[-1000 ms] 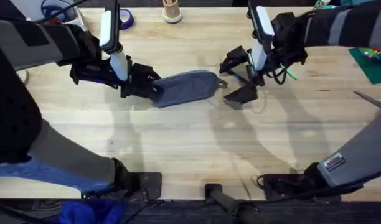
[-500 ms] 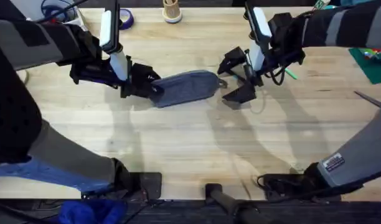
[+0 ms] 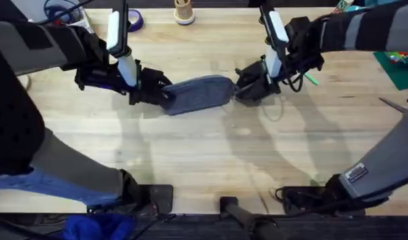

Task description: Unzip the bag, pick up the pens from the table one at a time and place them inside, then zip the bag closed.

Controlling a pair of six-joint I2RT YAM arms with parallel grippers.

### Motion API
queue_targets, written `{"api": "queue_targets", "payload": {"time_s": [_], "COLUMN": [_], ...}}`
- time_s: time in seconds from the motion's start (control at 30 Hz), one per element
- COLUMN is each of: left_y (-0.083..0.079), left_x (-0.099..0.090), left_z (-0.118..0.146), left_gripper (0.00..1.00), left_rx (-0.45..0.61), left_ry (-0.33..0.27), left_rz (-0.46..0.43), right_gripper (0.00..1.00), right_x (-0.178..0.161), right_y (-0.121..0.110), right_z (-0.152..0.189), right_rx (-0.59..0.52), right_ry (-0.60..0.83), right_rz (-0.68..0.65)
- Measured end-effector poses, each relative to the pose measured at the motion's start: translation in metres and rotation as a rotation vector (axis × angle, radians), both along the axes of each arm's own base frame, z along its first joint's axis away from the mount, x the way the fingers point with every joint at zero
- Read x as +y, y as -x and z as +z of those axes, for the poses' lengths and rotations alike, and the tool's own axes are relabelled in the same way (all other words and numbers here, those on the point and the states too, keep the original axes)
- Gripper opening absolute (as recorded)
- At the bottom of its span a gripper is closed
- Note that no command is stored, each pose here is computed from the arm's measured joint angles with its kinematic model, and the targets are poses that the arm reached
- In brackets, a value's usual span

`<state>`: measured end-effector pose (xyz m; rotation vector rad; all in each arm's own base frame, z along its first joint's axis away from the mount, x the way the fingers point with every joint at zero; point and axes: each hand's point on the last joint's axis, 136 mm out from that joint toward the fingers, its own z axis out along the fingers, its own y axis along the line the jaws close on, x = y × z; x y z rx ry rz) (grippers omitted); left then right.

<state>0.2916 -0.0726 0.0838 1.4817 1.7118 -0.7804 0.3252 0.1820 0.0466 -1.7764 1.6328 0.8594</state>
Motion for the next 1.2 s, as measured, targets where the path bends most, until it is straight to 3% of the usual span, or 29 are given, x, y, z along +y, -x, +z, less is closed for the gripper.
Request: {"api": "queue_targets", "payload": {"time_s": [0.03, 0.13, 1.2], "left_y": [0.0000, 0.0000, 0.0000], "left_x": [0.0000, 0.0000, 0.0000], "left_z": [0.0000, 0.0000, -0.0001], "left_gripper": [0.042, 0.042, 0.042], "left_rx": [0.000, 0.000, 0.000], "left_ry": [0.000, 0.000, 0.000], "left_rz": [0.000, 0.000, 0.000], "right_gripper": [0.072, 0.032, 0.029], "right_x": [0.0001, 0.0001, 0.0006], "right_y": [0.0001, 0.0000, 0.0001], "right_z": [0.0001, 0.0001, 0.0019], "right_rx": [0.001, -0.001, 0.029], "right_ry": [0.000, -0.001, -0.003], "right_rz": [0.000, 0.001, -0.024]}}
